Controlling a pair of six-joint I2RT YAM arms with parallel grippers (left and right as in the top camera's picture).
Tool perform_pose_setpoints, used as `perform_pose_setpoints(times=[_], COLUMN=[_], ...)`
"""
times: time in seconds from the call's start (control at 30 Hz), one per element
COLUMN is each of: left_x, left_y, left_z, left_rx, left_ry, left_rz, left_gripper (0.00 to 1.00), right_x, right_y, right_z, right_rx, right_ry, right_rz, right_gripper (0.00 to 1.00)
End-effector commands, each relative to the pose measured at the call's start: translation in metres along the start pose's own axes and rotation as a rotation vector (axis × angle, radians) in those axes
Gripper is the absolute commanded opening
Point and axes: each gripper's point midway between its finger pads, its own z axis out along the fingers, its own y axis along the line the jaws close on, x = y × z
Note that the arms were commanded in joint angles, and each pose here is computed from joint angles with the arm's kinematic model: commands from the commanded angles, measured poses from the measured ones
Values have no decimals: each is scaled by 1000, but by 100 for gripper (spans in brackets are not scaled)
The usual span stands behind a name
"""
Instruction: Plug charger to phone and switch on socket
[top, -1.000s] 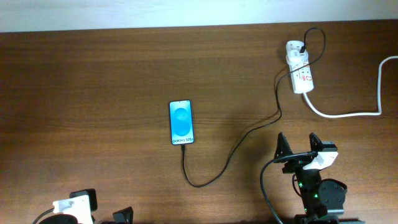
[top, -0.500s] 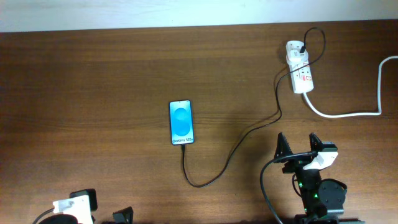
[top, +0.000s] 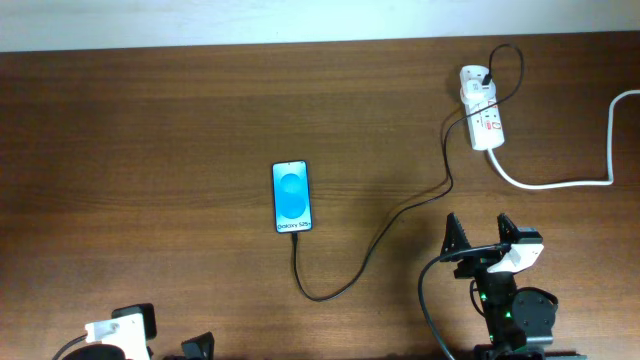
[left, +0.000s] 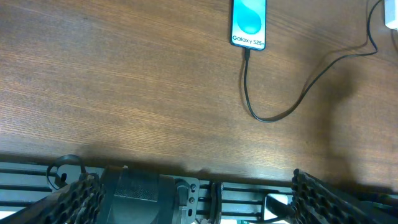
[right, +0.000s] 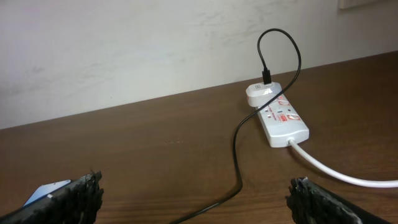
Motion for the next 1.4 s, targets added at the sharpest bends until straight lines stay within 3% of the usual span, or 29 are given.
perform_pose_setpoints(times=[0.0, 0.1, 0.27, 0.43, 0.6, 0.9, 1.23, 1.37], left_x=[7, -3, -65, -101, -101, -103, -112, -115], left_y=[3, 3, -24, -6, 19, 43, 26, 27], left_z=[0, 5, 13, 65, 118, 162, 164, 164], left_rx=[11, 35, 190, 49, -63, -65, -103, -107], left_ry=[-31, -139, -467, -614, -656, -824, -882, -912], left_rz=[6, 15, 87, 72, 30, -49, 338, 349], left_gripper=[99, 99, 99, 99, 99, 99, 99, 99], right_x=[1, 1, 1, 1, 1, 1, 1, 1], right_y=[0, 0, 0, 0, 0, 0, 0, 0], right_z=[0, 0, 0, 0, 0, 0, 0, 0], right_rx=[2, 2, 2, 2, 2, 2, 2, 2], right_ry=[-2, -2, -2, -2, -2, -2, -2, -2], right_rz=[1, 1, 1, 1, 1, 1, 1, 1], right_gripper=[98, 98, 98, 99, 98, 98, 98, 98])
